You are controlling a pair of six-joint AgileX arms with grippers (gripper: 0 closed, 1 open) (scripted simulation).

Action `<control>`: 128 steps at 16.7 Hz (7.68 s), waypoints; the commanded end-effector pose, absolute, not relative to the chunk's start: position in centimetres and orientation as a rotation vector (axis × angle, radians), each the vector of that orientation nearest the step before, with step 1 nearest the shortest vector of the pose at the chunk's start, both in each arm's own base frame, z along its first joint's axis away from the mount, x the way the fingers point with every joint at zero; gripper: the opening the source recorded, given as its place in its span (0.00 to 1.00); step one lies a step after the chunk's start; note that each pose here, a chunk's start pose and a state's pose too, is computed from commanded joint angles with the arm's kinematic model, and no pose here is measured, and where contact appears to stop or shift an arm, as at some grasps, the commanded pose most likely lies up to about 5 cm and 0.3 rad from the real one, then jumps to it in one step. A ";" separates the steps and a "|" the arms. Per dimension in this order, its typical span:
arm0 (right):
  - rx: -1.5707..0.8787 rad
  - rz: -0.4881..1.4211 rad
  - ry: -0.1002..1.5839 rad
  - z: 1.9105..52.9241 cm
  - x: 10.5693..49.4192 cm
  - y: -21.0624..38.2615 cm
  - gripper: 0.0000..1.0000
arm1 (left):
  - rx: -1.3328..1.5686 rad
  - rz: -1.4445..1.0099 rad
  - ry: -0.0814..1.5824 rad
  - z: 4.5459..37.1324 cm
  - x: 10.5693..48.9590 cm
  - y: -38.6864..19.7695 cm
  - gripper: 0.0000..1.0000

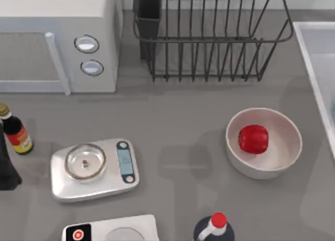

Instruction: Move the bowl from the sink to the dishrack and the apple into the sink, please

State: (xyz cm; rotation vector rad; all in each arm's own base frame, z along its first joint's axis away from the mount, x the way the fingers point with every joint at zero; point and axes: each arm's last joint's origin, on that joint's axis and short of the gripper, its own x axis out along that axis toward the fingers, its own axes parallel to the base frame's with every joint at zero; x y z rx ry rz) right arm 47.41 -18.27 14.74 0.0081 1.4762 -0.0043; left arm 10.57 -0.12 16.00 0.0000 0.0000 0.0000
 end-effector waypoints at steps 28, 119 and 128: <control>0.007 -0.008 1.471 4.8 48.5 -18.5 0.40 | 0.000 0.000 0.000 16.0 10.6 -0.1 1.00; 0.000 -0.010 0.000 21.9 38.2 26.2 0.00 | 0.000 0.000 0.000 16.0 10.6 -0.1 1.00; 0.000 -0.010 0.000 21.9 38.2 26.2 0.53 | 0.000 0.000 0.000 16.0 10.6 -0.1 1.00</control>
